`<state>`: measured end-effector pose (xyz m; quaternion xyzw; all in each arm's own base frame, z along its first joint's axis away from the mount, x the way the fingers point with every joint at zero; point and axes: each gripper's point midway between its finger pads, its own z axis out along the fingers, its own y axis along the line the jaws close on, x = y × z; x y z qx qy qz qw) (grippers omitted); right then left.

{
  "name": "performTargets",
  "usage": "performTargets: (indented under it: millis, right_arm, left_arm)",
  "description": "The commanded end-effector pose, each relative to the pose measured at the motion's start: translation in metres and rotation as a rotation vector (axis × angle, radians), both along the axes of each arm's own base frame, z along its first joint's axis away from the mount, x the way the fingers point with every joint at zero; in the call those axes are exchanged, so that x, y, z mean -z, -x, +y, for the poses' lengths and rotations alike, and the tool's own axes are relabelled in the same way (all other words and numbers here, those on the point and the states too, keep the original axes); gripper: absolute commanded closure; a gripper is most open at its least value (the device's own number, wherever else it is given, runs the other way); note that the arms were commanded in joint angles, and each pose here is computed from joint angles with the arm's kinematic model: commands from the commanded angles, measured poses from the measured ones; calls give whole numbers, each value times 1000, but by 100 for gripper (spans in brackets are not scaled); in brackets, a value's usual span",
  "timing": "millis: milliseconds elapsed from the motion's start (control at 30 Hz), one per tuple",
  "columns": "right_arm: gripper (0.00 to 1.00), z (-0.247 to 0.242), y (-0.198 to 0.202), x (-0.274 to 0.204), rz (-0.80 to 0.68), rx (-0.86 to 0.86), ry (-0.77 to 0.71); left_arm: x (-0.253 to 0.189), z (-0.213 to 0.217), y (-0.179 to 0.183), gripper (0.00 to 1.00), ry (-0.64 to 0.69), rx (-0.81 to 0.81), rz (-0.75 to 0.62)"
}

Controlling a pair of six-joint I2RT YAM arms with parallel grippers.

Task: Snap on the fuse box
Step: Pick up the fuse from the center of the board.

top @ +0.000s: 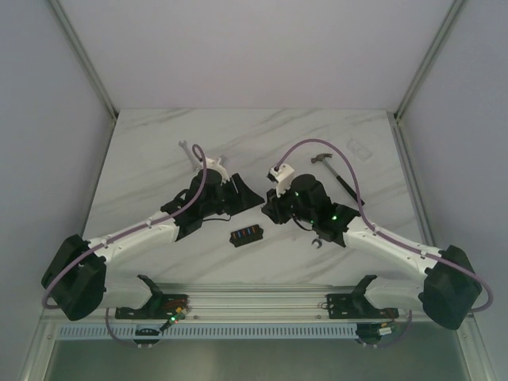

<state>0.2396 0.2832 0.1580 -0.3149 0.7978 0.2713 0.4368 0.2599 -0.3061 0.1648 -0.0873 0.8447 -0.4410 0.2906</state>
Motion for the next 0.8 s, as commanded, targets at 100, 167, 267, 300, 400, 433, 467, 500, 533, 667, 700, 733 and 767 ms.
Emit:
performTargets:
  millis: [100,167,267,300,400,433,467,500,533,667,700,733,767]
  right_arm:
    - [80,7,1,-16,-43,-12,-69]
    - [80,7,1,-15,-43,-5,-73]
    - [80,6,-2,-16,-45,13,-82]
    - [80,6,-2,-17,-45,16,-85]
    - [80,8,-2,-18,-41,18,-100]
    - [80,8,-2,-18,-40,19,-105]
    - [80,9,-2,-18,-39,20,-108]
    - [80,9,-2,-19,-39,20,-112]
    - [80,10,-2,-18,-37,21,-114]
    - [80,11,-3,-18,-35,24,-125]
    - [81,12,-3,-19,-37,25,-131]
    - [81,12,-3,-20,-39,25,-135]
    - [81,12,-3,-20,-39,25,-137]
  left_arm:
    - [4,-2,-4,52,31,-44,8]
    - [6,-1,-3,53,33,-51,13]
    - [8,1,-3,55,38,-63,21]
    - [9,1,-2,55,40,-63,23]
    - [8,0,-1,56,49,-59,25]
    - [7,-1,-1,56,52,-59,23]
    - [6,-1,-1,56,56,-57,21]
    - [6,-1,-1,56,57,-56,22]
    - [6,-2,0,57,60,-55,22]
    - [4,-5,2,59,81,-47,28]
    - [3,-6,2,59,87,-44,27]
    - [4,-7,2,60,89,-43,29]
    - [4,-7,3,61,90,-42,30]
